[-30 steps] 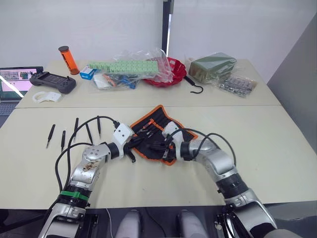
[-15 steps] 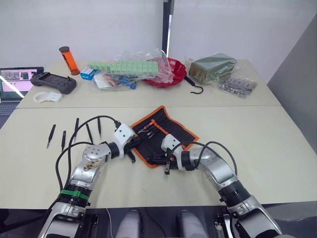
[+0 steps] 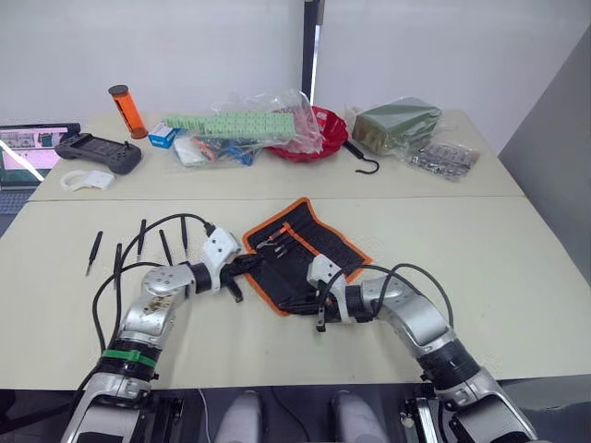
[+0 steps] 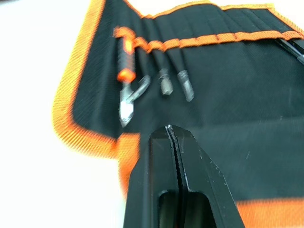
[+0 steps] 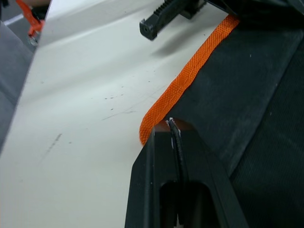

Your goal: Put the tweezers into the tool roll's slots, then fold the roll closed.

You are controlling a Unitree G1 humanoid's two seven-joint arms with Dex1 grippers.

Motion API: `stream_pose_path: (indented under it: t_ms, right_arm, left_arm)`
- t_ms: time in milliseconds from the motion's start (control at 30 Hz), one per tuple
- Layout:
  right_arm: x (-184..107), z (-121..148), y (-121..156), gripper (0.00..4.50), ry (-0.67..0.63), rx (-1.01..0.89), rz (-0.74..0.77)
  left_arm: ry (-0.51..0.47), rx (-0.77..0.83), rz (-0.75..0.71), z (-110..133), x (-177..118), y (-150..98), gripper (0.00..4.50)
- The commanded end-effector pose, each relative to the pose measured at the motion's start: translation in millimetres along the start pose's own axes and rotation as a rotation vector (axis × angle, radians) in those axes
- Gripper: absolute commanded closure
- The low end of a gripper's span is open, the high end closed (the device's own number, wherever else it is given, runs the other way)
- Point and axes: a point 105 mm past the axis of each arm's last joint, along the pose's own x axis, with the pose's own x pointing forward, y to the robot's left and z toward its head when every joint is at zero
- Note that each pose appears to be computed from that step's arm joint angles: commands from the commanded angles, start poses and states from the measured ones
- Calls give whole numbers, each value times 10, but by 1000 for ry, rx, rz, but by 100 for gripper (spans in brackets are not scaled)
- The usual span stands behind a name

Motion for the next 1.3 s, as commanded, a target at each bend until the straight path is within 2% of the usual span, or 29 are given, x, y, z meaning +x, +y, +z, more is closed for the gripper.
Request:
stream_pose_path:
  t_ms: [33, 167, 333, 467, 600, 633, 667, 833, 1033, 1067, 1167, 1300]
  right_arm:
    - [-164, 218, 122, 450, -77, 31, 47]
    - [-448, 389, 225, 450, -182, 105, 45]
    - [-866, 374, 42, 450, -252, 136, -163]
    - [-1329, 180, -178, 450, -266, 172, -420]
    - [-1668, -41, -204, 450, -239, 167, -602]
    - [-1719, -80, -202, 395, -229, 160, -634]
    - [-1800, -168, -187, 375, -217, 169, -672]
    - [-2123, -437, -177, 199, -205, 194, -811]
    - [-2213, -523, -218, 0, -218, 201, -830]
    - [-2213, -522, -227, 0, -226, 205, -825]
    - [-2198, -507, -243, 0, -254, 222, -801]
    - [-2077, -296, -245, 0, -334, 282, -690]
  left_arm:
    - [-84, -25, 32, 182, -210, 172, 447]
    - [-167, -55, 78, 344, -561, 382, 447]
    - [-142, -53, 166, 290, -929, 531, 447]
    - [-104, -71, 270, 164, -1281, 590, 447]
    - [-72, -95, 385, -11, -1607, 560, 447]
    - [-70, -104, 416, -51, -1677, 549, 423]
    - [-60, -109, 471, -131, -1804, 530, 396]
    - [-31, -148, 627, -381, -2202, 377, 235]
    - [-38, -176, 715, -469, -2369, 298, 37]
    - [-42, -177, 722, -465, -2382, 284, 2]
    - [-42, -181, 739, -462, -2410, 255, 2]
    - [-44, -178, 756, -432, -2428, 201, 2]
